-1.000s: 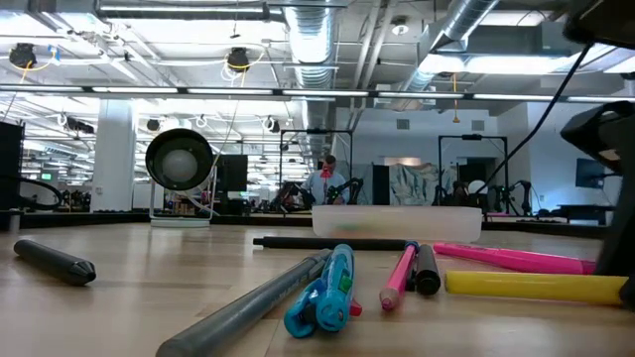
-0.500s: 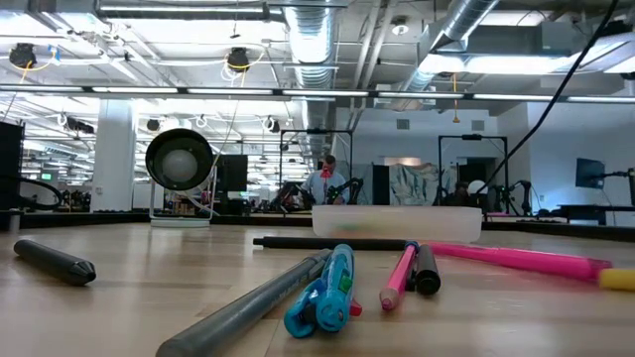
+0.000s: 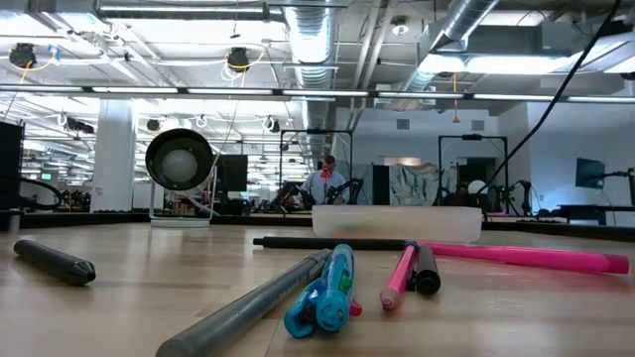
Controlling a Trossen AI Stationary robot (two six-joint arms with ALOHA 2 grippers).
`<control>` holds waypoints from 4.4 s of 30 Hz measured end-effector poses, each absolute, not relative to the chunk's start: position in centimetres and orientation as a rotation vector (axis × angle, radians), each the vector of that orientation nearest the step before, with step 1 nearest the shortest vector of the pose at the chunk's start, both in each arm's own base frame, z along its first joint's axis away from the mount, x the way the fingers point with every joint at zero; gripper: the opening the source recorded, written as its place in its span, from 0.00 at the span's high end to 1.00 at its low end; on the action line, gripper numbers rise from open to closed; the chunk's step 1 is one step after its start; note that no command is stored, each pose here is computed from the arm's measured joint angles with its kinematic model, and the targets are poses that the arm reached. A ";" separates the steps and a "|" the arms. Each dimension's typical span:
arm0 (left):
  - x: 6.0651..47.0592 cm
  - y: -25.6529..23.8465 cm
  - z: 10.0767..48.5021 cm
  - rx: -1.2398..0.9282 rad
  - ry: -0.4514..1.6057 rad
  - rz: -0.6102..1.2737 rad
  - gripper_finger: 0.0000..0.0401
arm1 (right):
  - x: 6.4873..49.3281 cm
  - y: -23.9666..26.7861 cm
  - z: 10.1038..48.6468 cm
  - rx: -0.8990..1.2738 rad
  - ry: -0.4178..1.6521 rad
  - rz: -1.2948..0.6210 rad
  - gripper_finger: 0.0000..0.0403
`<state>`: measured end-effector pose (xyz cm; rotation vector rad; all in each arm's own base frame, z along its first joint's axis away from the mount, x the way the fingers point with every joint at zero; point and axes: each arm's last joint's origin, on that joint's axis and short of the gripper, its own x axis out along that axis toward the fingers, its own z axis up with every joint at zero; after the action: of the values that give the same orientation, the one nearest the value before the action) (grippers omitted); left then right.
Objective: Pick & place school supplies into a supply box
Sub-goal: Put the yellow pen into the supply box
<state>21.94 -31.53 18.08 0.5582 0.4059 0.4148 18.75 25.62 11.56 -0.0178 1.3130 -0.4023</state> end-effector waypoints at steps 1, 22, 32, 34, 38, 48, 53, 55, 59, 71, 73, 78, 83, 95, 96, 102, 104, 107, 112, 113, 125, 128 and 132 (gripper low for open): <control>21.9 -31.5 18.1 0.558 0.406 0.415 0.80 | 18.8 25.6 11.6 -0.024 1.306 -0.407 0.99; 22.0 -31.5 18.1 0.544 0.402 0.418 0.80 | 19.8 24.9 12.5 -0.300 1.093 -0.439 0.99; 22.1 -31.5 17.8 0.537 0.413 0.418 0.80 | 21.0 24.7 13.1 -0.218 1.151 -0.445 1.00; 22.1 -31.5 17.8 0.537 0.414 0.419 0.80 | 21.1 24.6 13.1 -0.214 1.146 -0.450 1.00; 22.1 -31.5 17.8 0.537 0.414 0.419 0.80 | 21.1 24.6 13.6 -0.198 1.135 -0.448 0.95; 22.1 -31.5 17.8 0.537 0.415 0.419 0.80 | 20.6 24.5 16.0 -0.107 1.088 -0.430 0.69; 22.1 -31.5 17.8 0.525 0.414 0.420 0.80 | 20.9 23.8 15.4 -0.076 1.108 -0.446 0.62; 22.1 -31.5 17.8 0.526 0.414 0.420 0.80 | 20.9 23.4 14.8 -0.068 1.119 -0.453 0.60; 22.1 -31.5 17.8 0.527 0.415 0.420 0.80 | 20.7 22.9 13.4 -0.029 1.153 -0.440 0.59; 22.1 -31.4 17.9 0.533 0.411 0.422 0.80 | 20.2 23.1 12.6 0.014 1.156 -0.413 0.63; 22.1 -31.4 17.9 0.533 0.411 0.422 0.80 | 20.2 23.1 12.6 0.016 1.156 -0.412 0.63; 22.1 -31.4 17.9 0.532 0.412 0.422 0.80 | 20.5 23.0 12.5 0.053 1.167 -0.414 0.63; 22.1 -31.4 17.9 0.530 0.416 0.420 0.80 | 20.5 22.4 11.4 0.102 1.151 -0.373 0.64; 22.8 -30.9 17.9 0.528 0.424 0.441 0.80 | 20.1 22.6 10.7 0.129 1.142 -0.305 0.76; 22.9 -30.9 17.9 0.526 0.425 0.443 0.80 | 20.1 22.7 10.7 0.126 1.144 -0.294 0.77; 23.3 -30.6 17.8 0.513 0.462 0.443 0.80 | 20.3 22.7 10.9 0.129 1.141 -0.271 0.79; 23.3 -30.6 17.8 0.513 0.462 0.443 0.80 | 20.3 22.7 10.9 0.127 1.141 -0.266 0.79; 23.3 -30.6 17.8 0.512 0.462 0.443 0.80 | 20.3 22.7 10.9 0.120 1.141 -0.261 0.79; 23.3 -30.6 17.8 0.512 0.462 0.443 0.80 | 20.3 22.6 10.8 0.094 1.134 -0.262 0.79; 23.3 -30.6 17.8 0.512 0.462 0.443 0.80 | 20.3 22.6 10.8 0.093 1.135 -0.262 0.79; 23.3 -30.6 17.8 0.501 0.459 0.444 0.80 | 20.6 22.4 10.8 0.126 1.180 -0.248 0.82; 23.3 -30.6 17.8 0.501 0.459 0.444 0.80 | 20.8 22.4 10.9 0.122 1.194 -0.224 0.88; 23.3 -30.6 17.8 0.501 0.459 0.444 0.80 | 20.9 22.6 10.9 0.091 1.186 -0.171 0.97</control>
<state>23.28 -30.59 17.79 0.5009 0.4592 0.4443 20.93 22.62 10.90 0.0905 1.1860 -0.1711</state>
